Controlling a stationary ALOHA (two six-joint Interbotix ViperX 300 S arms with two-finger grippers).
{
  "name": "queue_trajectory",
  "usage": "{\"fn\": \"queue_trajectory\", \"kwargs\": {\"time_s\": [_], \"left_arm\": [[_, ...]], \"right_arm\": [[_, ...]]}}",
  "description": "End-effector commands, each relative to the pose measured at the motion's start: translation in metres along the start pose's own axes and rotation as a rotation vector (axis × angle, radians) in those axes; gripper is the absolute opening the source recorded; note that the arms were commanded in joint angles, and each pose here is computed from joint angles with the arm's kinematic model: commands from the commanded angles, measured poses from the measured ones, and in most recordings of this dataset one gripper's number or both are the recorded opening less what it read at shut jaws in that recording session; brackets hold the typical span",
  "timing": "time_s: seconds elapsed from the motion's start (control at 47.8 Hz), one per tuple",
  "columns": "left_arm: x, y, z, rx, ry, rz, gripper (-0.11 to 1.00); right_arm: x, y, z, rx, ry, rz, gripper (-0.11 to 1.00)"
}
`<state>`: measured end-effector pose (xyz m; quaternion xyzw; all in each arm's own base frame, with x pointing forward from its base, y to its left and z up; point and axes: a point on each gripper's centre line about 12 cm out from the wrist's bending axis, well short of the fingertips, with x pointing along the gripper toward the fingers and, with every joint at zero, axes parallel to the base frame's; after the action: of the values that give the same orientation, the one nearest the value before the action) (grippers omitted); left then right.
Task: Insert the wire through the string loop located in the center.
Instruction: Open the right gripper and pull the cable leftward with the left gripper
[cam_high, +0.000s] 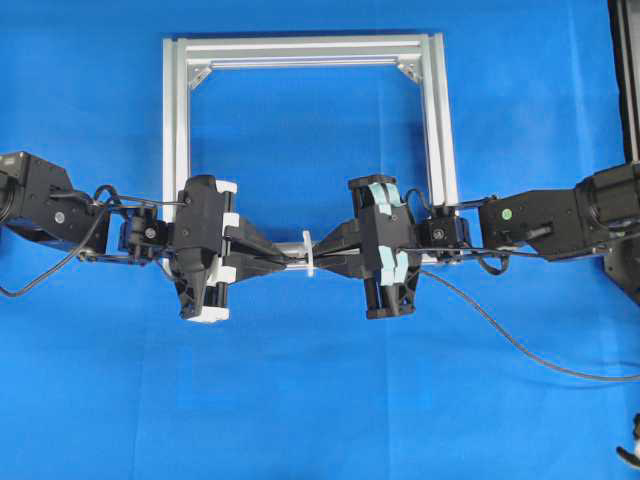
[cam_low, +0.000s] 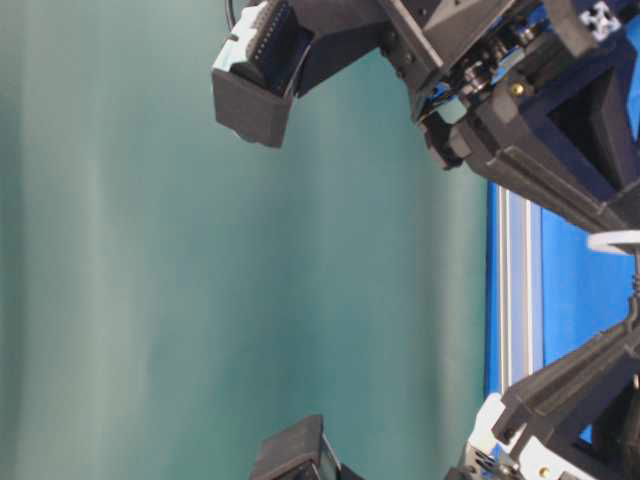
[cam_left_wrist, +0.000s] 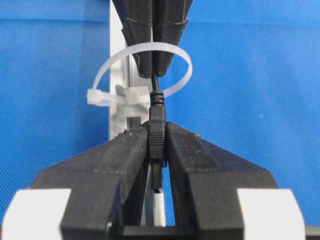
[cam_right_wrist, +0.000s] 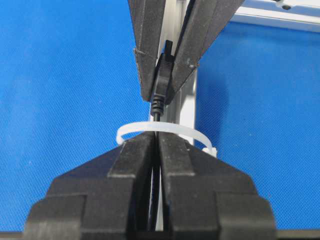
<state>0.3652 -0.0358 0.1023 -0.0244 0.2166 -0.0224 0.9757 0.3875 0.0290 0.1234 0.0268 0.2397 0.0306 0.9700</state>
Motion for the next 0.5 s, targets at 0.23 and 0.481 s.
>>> {"fn": "queue_trajectory", "kwargs": {"time_s": [0.23,0.481], "left_arm": [[0.0004,-0.0015,0.0101,0.002,-0.030,-0.005,0.08],[0.0001,-0.0015,0.0093,0.002,-0.027,-0.005,0.08]], "right_arm": [[-0.0014,0.0010,0.0072,0.002,-0.014,0.002,-0.02],[-0.0016,0.0008,0.0058,0.006,0.001,-0.001,0.49]]}}
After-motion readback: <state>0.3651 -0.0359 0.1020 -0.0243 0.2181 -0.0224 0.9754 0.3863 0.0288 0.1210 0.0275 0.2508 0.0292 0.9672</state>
